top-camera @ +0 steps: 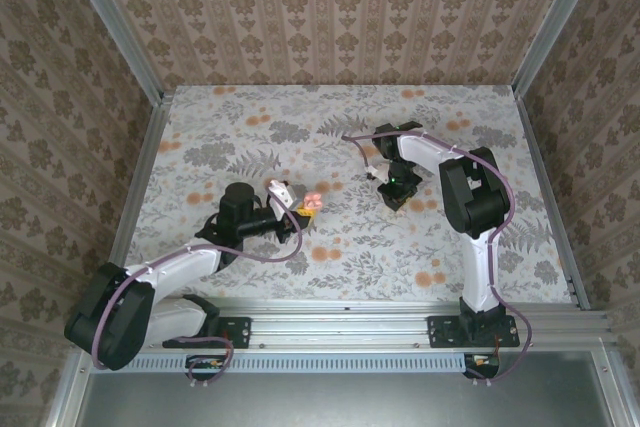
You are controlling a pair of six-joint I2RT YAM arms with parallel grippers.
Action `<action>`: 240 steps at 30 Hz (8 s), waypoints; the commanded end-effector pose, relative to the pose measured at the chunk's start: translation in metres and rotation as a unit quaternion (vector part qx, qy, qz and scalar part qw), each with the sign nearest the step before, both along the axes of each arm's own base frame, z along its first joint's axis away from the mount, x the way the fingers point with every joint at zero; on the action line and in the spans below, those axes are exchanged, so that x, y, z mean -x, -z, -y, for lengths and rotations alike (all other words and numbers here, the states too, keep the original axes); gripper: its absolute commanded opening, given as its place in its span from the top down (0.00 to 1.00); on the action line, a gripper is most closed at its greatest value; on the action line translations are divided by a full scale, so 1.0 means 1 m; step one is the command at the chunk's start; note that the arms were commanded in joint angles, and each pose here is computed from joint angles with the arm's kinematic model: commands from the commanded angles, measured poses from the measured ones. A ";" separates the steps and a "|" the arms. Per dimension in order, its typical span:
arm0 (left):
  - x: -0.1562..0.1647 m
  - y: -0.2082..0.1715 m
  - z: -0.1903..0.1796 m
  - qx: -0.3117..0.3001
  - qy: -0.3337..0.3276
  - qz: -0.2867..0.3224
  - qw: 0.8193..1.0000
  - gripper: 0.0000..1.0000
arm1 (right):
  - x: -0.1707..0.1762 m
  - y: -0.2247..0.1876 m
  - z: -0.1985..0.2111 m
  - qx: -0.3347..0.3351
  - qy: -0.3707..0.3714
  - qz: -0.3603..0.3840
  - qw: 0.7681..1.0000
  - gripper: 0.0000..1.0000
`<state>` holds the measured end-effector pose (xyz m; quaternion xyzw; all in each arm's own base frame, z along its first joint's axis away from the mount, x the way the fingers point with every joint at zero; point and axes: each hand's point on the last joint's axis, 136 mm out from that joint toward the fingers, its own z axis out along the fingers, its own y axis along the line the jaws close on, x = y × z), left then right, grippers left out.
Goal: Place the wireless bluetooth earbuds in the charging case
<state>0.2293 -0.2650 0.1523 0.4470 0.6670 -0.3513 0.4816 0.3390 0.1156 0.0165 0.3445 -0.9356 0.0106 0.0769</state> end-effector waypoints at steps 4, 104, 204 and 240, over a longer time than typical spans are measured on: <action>-0.009 -0.007 -0.001 -0.002 -0.015 0.012 1.000 0.86 | -0.001 -0.019 0.008 -0.011 0.024 0.020 0.999 0.79; -0.027 -0.017 0.002 0.157 -0.082 0.002 0.984 0.88 | 0.020 -0.169 -0.208 -0.581 0.260 0.215 0.741 0.80; -0.002 -0.015 0.002 0.056 -0.023 0.116 0.991 0.88 | 0.048 -0.192 -0.202 -0.509 0.116 0.118 0.845 0.80; -0.004 -0.022 0.004 0.061 -0.023 0.120 0.991 0.88 | 0.041 -0.181 -0.205 -0.498 0.122 0.107 0.852 0.72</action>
